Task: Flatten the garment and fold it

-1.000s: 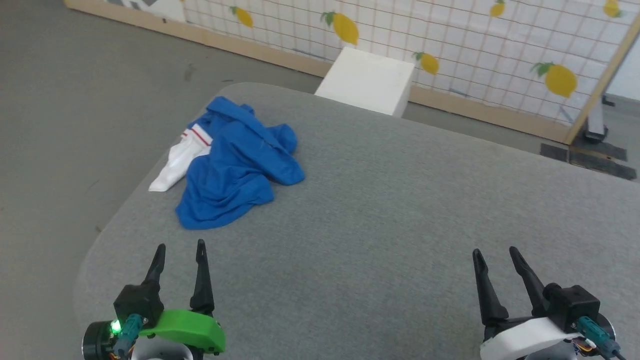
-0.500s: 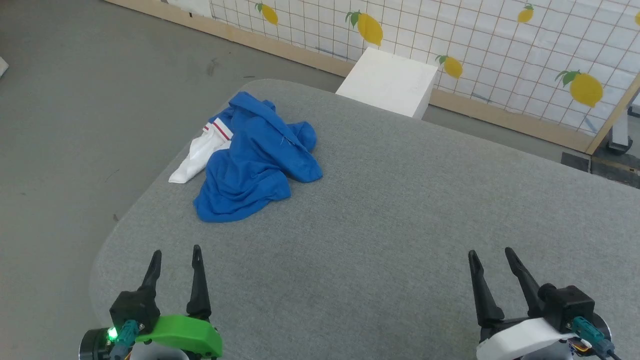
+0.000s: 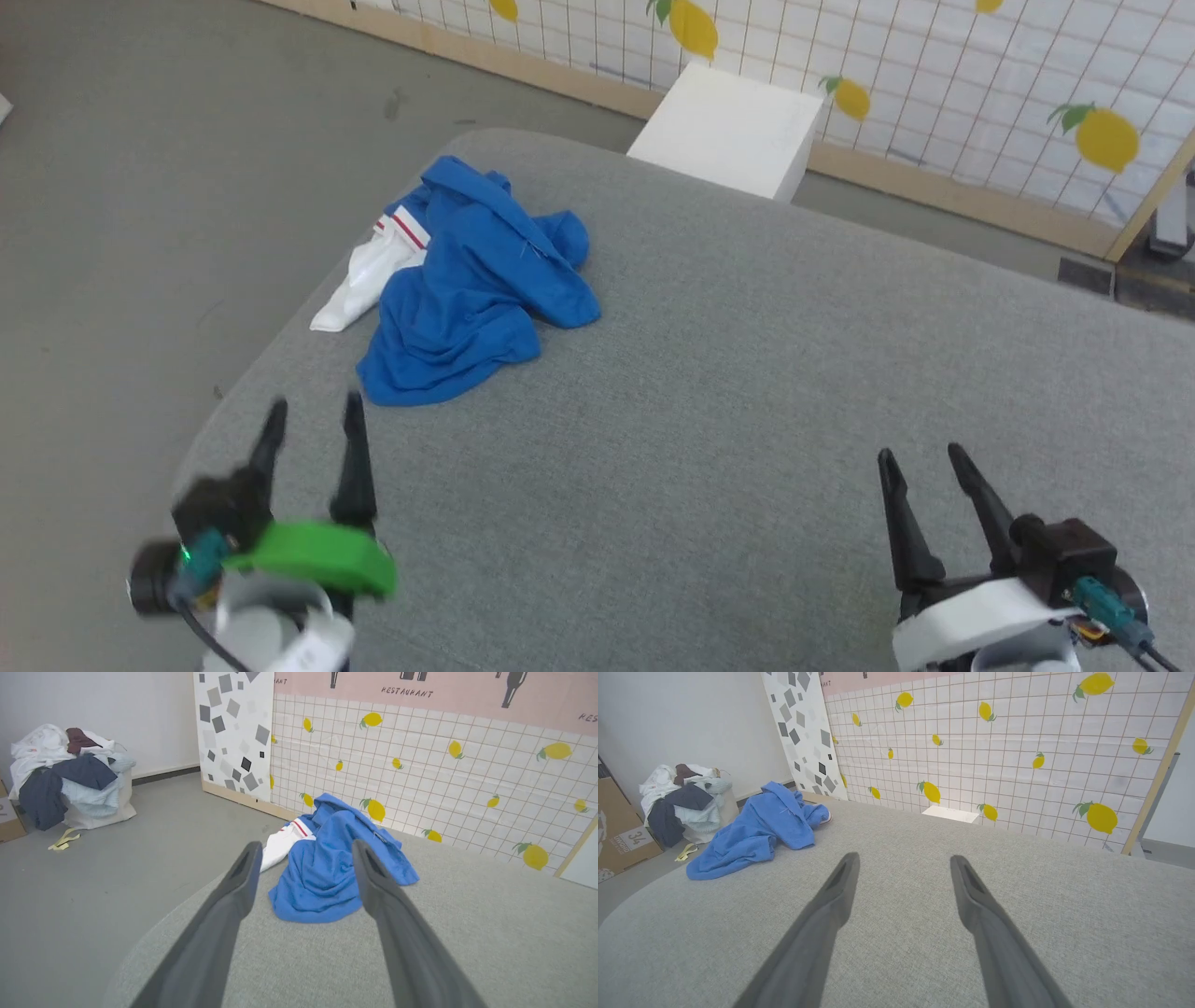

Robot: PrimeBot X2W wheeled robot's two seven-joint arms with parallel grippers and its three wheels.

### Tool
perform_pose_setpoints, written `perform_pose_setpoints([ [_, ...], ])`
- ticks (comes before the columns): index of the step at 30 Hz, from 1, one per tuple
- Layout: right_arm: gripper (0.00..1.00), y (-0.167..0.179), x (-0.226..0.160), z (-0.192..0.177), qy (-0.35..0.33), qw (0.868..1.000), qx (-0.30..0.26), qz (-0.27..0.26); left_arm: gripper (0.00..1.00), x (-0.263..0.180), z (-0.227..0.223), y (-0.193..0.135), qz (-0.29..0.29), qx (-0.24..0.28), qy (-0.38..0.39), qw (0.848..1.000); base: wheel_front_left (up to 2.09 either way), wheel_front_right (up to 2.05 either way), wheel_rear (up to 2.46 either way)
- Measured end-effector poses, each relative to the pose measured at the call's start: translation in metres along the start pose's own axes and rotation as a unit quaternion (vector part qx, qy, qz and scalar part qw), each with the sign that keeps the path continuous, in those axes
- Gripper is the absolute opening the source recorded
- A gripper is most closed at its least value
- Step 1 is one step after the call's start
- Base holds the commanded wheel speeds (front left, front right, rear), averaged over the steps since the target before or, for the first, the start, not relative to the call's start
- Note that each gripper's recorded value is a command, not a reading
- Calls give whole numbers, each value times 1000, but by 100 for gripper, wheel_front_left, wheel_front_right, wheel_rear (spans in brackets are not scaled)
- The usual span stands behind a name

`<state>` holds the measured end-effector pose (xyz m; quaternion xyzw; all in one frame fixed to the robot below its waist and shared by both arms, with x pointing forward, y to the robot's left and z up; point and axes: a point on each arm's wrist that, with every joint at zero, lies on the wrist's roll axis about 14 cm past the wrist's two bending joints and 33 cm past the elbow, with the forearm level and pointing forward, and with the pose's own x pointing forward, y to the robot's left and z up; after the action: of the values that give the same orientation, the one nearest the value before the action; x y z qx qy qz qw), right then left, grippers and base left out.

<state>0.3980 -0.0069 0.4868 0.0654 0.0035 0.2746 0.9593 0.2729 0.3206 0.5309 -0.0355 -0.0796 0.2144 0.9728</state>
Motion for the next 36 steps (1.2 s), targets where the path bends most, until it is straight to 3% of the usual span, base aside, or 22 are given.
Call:
perform_pose_setpoints([
  [12, 100, -25, 21, -7, 17, 1000, -17, -19, 100, 100, 32, -3, -27, -27, -6, 999, 0, 0, 0],
  [21, 100, -57, 34, -18, 34, 998, -29, -50, 100, 175, -14, -19, -41, -44, 156, 986, 0, 0, 0],
  [26, 100, -81, 31, -28, 44, 995, -26, -80, 100, 194, -60, -26, -46, -23, 283, 958, 0, 0, 0],
  [31, 100, -105, 22, -45, 66, 991, -24, -111, 100, 190, -118, -29, -30, 1, 419, 907, 0, 0, 0],
  [36, 100, -124, 13, -60, 84, 987, -24, -137, 100, 180, -162, -40, -26, 13, 505, 863, 0, 0, 0],
])
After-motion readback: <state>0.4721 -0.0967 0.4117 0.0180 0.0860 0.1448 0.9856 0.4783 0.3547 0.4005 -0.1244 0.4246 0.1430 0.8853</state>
